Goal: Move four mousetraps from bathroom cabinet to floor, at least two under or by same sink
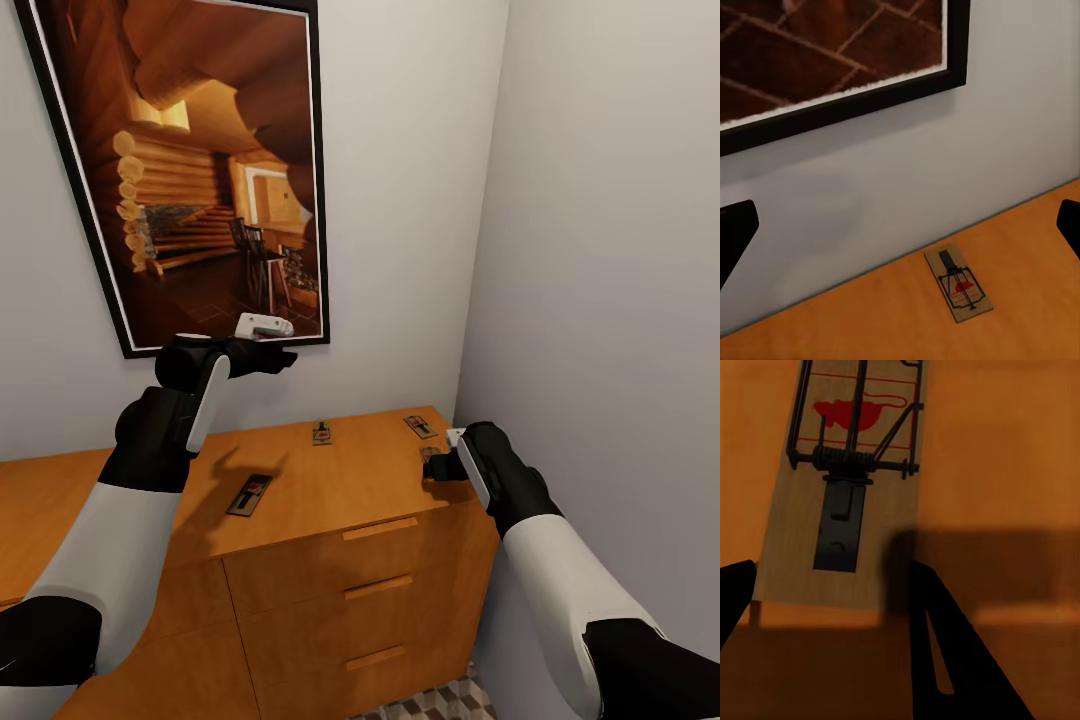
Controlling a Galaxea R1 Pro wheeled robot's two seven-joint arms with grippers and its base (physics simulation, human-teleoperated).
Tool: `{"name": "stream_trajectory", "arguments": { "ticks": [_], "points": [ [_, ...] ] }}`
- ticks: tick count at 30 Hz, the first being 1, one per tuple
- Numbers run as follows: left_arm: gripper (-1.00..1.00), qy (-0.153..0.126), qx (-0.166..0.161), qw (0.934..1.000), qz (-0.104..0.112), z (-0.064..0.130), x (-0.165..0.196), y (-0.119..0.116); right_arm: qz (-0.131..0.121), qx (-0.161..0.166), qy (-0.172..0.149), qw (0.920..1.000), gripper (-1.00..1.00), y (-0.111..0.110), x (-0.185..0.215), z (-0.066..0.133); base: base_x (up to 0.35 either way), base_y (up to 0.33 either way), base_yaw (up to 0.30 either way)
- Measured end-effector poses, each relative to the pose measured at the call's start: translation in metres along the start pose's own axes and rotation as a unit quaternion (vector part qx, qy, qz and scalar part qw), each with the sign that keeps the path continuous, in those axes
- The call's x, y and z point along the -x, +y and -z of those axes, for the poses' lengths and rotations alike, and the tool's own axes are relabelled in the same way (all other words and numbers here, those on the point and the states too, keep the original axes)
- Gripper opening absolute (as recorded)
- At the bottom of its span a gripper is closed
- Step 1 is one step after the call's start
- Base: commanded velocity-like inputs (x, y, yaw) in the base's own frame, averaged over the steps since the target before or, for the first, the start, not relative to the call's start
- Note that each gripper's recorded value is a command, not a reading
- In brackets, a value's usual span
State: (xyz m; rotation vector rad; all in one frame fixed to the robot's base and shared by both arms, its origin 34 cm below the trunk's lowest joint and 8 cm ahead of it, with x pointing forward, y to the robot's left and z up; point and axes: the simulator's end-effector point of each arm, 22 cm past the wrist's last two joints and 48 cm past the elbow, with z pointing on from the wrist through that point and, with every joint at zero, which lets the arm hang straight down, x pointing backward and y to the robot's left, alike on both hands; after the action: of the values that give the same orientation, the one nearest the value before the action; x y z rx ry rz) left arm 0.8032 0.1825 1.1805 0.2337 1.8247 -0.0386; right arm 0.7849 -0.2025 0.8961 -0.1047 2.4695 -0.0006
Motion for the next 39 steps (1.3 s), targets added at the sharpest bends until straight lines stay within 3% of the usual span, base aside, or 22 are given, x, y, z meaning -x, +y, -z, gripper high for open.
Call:
{"name": "stream_trajectory", "arguments": {
  "ticks": [16, 29, 39],
  "points": [
    [1.00, -0.002, -0.010, 0.9999, 0.002, 0.000, 0.002, -0.013, 0.000, -0.003, 0.000, 1.0000, -1.00, -0.002, 0.000, 0.000, 0.000, 0.000, 0.000],
    [1.00, -0.002, -0.010, 0.9999, 0.002, 0.000, 0.002, -0.013, 0.001, -0.017, -0.091, 0.9957, -1.00, -0.010, 0.061, 0.047, 0.000, 0.000, 0.000],
    [1.00, -0.002, -0.010, 0.9999, 0.002, -0.001, 0.002, -0.013, 0.000, -0.017, -0.116, 0.9931, -1.00, -0.010, 0.076, 0.061, 0.000, 0.000, 0.000]
  ]
}}
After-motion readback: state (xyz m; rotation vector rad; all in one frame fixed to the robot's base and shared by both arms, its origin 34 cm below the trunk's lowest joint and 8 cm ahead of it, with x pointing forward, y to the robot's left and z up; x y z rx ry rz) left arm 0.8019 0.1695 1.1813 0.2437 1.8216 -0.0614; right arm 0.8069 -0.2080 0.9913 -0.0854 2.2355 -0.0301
